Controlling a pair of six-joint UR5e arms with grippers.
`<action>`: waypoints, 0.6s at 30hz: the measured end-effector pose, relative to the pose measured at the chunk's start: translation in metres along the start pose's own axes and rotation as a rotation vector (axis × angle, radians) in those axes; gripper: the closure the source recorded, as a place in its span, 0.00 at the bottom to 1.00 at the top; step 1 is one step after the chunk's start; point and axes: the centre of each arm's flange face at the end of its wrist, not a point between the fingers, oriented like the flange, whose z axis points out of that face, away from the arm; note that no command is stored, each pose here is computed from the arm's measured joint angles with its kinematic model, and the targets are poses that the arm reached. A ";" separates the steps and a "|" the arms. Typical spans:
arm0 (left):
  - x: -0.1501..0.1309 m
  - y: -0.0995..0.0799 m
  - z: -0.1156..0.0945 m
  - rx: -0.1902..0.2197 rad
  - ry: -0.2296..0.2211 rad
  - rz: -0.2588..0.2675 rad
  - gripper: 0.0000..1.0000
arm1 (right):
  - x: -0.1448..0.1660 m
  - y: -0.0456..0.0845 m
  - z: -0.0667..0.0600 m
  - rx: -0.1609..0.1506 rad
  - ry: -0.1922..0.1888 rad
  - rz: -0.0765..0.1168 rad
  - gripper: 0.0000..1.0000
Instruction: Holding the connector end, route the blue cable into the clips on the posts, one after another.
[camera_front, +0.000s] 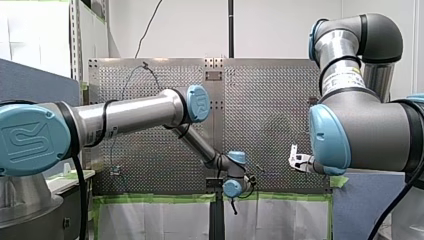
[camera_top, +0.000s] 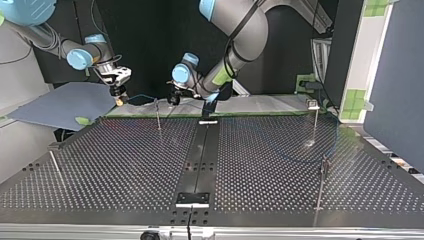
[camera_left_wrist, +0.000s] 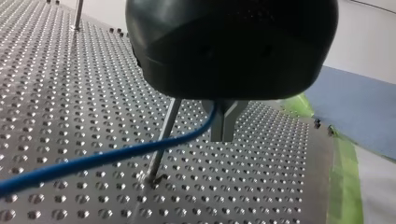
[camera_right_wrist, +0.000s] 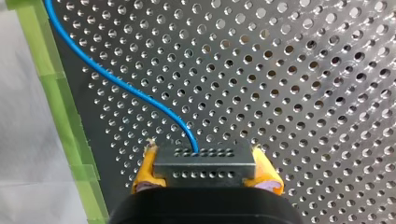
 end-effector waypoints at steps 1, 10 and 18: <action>-0.002 0.001 0.001 0.000 -0.002 -0.001 1.00 | 0.000 0.000 0.000 0.001 0.002 0.000 1.00; -0.049 -0.019 0.018 0.026 -0.056 -0.013 1.00 | 0.003 0.000 0.004 0.004 0.016 -0.007 1.00; -0.077 -0.024 0.028 0.019 -0.063 -0.015 1.00 | 0.005 0.004 0.006 0.002 0.030 -0.007 1.00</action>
